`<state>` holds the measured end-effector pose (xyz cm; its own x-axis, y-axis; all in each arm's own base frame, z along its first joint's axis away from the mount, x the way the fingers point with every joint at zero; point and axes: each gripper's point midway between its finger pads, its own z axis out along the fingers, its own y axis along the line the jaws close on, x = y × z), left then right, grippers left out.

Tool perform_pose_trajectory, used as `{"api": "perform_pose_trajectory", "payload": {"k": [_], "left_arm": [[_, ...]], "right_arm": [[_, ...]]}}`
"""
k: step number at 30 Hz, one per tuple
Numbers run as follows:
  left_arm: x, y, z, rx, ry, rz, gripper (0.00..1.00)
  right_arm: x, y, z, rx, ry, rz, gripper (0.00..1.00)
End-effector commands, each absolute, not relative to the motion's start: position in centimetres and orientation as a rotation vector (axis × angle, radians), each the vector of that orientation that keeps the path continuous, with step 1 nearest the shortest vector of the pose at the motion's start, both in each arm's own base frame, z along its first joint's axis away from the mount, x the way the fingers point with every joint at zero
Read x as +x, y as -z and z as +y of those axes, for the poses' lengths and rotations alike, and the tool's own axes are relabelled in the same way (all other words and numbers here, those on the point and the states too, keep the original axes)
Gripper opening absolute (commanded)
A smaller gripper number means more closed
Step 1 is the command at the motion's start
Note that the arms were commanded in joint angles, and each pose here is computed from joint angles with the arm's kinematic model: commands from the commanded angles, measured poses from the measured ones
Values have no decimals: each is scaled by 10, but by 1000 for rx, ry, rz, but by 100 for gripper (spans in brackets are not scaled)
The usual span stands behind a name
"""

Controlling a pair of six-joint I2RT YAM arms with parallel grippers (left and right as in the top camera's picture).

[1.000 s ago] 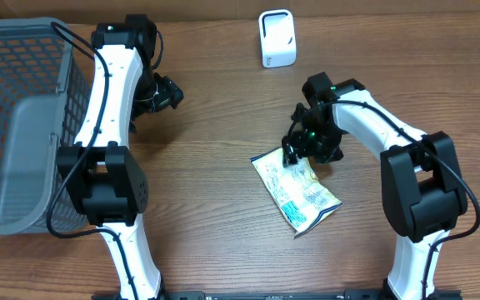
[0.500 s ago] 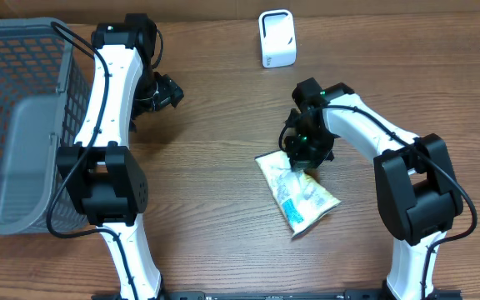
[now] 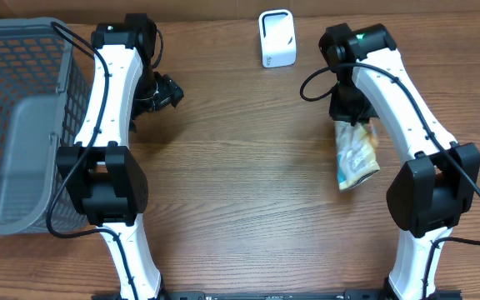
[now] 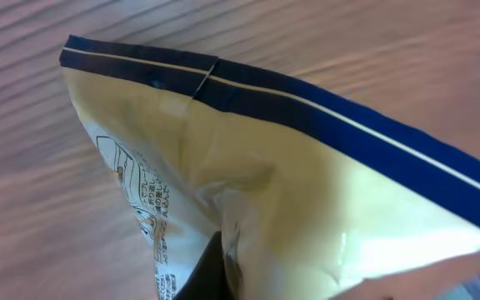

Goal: Scan the item barcode

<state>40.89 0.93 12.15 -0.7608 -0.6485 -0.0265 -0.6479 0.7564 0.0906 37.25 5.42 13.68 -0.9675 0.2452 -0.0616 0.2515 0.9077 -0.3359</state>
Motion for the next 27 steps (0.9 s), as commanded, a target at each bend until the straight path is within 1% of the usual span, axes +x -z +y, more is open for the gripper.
{"api": "perform_pose_trajectory", "payload": {"k": [1, 7, 11, 14, 17, 22, 27], "left_arm": [[412, -136, 6, 1061, 124, -2991, 100], [412, -136, 6, 1061, 123, -2992, 100], [412, -136, 6, 1062, 123, -2992, 100], [413, -136, 6, 1062, 122, -2993, 100], [413, -136, 6, 1062, 122, -2993, 100], [412, -136, 6, 1062, 123, -2992, 100], [413, -136, 6, 1062, 122, -2992, 100]], "right_arm": [[378, -155, 21, 596, 812, 2822, 4], [357, -135, -4, 660, 1049, 2764, 4], [343, -118, -17, 743, 1105, 2769, 4], [332, -105, -23, 740, 1152, 2794, 4], [326, -97, -19, 754, 1133, 2828, 4], [325, -82, 15, 764, 966, 2911, 4], [326, -75, 47, 702, 865, 2942, 5]]}}
